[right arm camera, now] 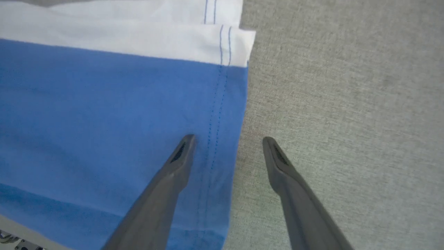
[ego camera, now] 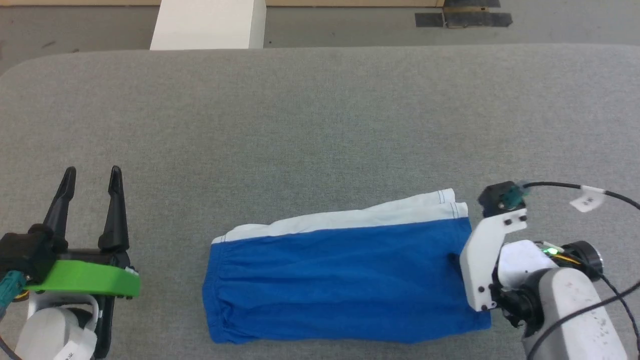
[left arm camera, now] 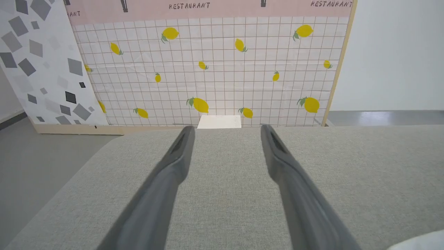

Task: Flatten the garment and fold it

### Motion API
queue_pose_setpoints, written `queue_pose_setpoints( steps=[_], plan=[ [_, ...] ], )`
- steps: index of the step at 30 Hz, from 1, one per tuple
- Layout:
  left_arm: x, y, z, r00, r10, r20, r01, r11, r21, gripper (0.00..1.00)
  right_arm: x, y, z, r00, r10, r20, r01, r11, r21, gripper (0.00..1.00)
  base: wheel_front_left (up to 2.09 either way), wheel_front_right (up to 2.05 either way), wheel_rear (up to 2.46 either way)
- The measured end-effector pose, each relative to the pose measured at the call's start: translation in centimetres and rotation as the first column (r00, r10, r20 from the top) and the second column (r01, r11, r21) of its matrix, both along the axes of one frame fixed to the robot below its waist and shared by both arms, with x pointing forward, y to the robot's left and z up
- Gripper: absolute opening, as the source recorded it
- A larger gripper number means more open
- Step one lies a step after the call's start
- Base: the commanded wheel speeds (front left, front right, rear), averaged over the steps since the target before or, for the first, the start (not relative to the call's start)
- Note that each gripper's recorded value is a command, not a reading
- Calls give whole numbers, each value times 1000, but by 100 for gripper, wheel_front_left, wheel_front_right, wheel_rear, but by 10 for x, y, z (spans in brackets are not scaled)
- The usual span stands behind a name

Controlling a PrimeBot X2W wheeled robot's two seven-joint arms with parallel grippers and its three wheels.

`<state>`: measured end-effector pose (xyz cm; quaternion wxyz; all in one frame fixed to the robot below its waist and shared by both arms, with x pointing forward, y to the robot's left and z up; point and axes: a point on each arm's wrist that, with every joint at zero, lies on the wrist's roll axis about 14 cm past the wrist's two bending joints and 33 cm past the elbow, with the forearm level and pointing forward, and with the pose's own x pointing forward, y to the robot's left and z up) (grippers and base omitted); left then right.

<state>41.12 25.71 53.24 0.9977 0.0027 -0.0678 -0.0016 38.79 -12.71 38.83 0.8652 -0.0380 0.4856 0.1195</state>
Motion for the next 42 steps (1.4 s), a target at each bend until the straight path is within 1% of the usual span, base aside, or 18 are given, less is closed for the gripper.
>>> queue_pose_setpoints(
  steps=[5, 6, 7, 8, 12, 14, 16, 17, 19, 21, 24, 26, 29, 33, 37, 42],
  plan=[
    [4, -2, -5, 1000, 9, -2, -9, 1000, -27, 100, -3, 12, -17, 996, 56, -71, -58, 998, -24, 100, 0, 0, 0],
    [4, -3, -6, 1000, 9, -3, -9, 1000, -30, 100, -2, 13, -18, 995, 60, -80, -62, 998, -26, 45, 0, 0, 0],
    [4, -3, -6, 1000, 8, -3, -8, 999, -34, 100, -1, 13, -17, 995, 59, -80, -62, 998, -24, 20, 0, 0, 0],
    [4, -4, -6, 1000, 6, -2, -6, 999, -38, 100, -1, 12, -17, 995, 56, -78, -58, 998, -23, 0, 0, 0, 0],
    [5, -6, -5, 1000, 6, 5, -6, 999, -49, 100, 6, -1, -12, 998, -13, -53, 13, 1000, -4, 0, 0, 0, 0],
    [5, -8, -4, 1000, 5, 7, -5, 999, -54, 100, 10, -18, -9, 997, -67, -41, 66, 998, -23, 0, 0, 0, 0],
    [5, -9, -3, 1000, 2, 11, -2, 999, -51, 100, 12, -41, -6, 991, -127, -31, 125, 990, -67, 0, 0, 0, 0],
    [4, -10, -2, 1000, -1, 12, 2, 999, -42, 100, 11, -68, -3, 982, -186, -29, 181, 975, -126, 0, 0, 0, 0],
    [5, -12, -2, 1000, -7, 13, 7, 999, -39, 100, 9, -94, 0, 970, -242, -22, 234, 957, -173, 0, 0, 0, 0],
    [5, -13, -2, 1000, -12, 12, 13, 999, -38, 100, 7, -123, 5, 954, -300, -5, 291, 930, -224, 0, 0, 0, 0],
    [4, -15, -2, 1000, -19, 11, 19, 999, -37, 100, 4, -151, 13, 937, -350, 16, 340, 897, -282, 0, 0, 0, 0],
    [3, -16, -3, 1000, -23, 10, 23, 999, -37, 100, 1, -158, 17, 933, -360, 15, 346, 886, -310, 0, 0, 0, 0],
    [0, -17, -4, 1000, -25, 4, 25, 999, -38, 100, 5, -154, 27, 944, -327, 35, 320, 889, -328, 0, 0, 0, 0],
    [-5, -17, -3, 1000, -24, 4, 24, 999, -39, 100, 12, -130, 49, 976, -207, 62, 216, 914, -343, 0, 0, 0, 0],
    [-8, -17, -2, 1000, -24, 8, 24, 999, -40, 100, 13, -92, 76, 992, -69, 106, 99, 944, -314, 0, 0, 0, 0],
    [-9, -19, -2, 1000, -28, 9, 29, 999, -43, 100, 6, -42, 93, 989, 66, 132, -33, 970, -239, 0, 0, 0, 0]
  ],
)
